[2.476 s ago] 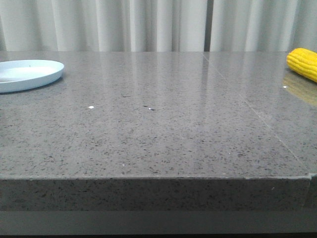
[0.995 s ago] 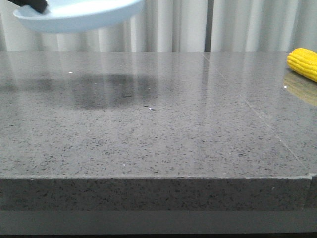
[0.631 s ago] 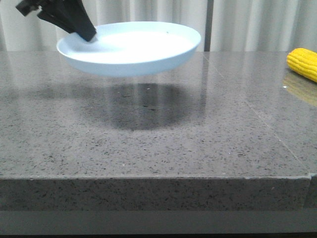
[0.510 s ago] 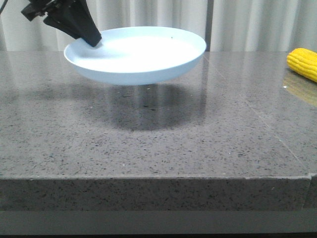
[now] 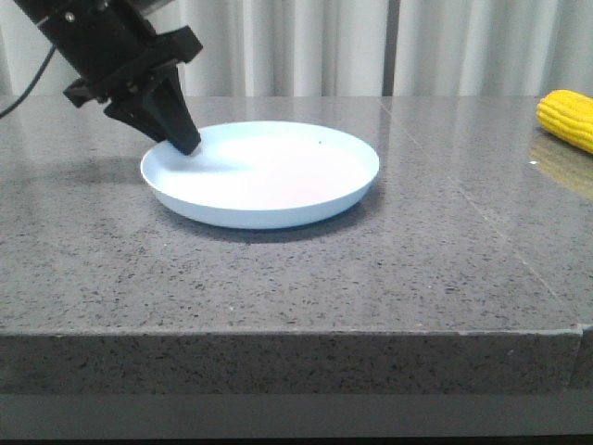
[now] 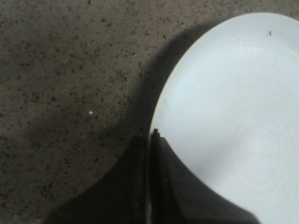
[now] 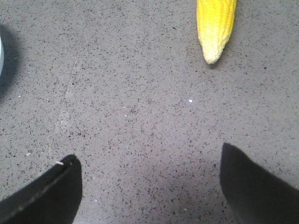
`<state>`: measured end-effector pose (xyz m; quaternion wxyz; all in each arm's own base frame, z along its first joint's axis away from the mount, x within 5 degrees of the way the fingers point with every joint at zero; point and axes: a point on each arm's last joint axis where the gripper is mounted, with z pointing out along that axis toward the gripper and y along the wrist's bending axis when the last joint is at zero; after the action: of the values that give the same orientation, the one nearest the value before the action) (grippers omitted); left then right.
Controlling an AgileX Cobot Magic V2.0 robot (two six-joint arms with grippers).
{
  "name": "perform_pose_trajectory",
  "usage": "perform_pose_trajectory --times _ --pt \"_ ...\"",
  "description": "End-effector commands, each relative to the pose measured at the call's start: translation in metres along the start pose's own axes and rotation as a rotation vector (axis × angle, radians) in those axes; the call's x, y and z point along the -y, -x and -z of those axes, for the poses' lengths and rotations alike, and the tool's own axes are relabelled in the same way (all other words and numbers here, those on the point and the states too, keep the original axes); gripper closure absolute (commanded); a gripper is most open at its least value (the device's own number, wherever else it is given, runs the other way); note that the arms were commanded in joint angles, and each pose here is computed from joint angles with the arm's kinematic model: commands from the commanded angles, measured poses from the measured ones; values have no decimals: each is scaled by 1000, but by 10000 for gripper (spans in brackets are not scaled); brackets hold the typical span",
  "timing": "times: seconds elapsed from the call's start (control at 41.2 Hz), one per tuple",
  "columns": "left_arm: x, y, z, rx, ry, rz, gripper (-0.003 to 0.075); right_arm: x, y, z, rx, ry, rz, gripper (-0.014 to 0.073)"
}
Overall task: Place corn on plate with both arms
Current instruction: 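Lower the plate onto the table, open and withdraw the left gripper, then lower the right gripper onto the yellow corn cob and grasp it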
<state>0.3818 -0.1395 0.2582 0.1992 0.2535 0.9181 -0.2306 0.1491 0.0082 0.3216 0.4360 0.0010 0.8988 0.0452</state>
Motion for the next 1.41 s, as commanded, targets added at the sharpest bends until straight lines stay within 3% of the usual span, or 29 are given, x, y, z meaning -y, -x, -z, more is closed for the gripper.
perform_pose_trajectory --times 0.0,0.146,0.243,0.51,0.631,0.752,0.898,1.019,1.383 --pt "15 13 20 97 -16 -2 653 -1 12 5 79 1 6 -30" --pt "15 13 20 96 -17 -2 354 -1 12 5 79 1 6 -30" --pt "16 13 24 98 -7 -15 262 -1 12 5 79 1 6 -30" --pt "39 11 81 169 161 -63 261 -1 12 5 79 1 6 -30" --pt "66 3 114 173 314 -138 261 -1 12 5 79 1 6 -30" --pt "99 -10 149 222 390 -175 261 -1 12 5 79 1 6 -30" --pt "135 -39 183 329 371 -222 261 -1 12 5 79 1 6 -30" --pt "148 -72 202 392 340 -213 260 -1 12 5 79 1 6 -30" --pt "142 -175 220 493 308 -171 261 -1 12 5 79 1 6 -30"
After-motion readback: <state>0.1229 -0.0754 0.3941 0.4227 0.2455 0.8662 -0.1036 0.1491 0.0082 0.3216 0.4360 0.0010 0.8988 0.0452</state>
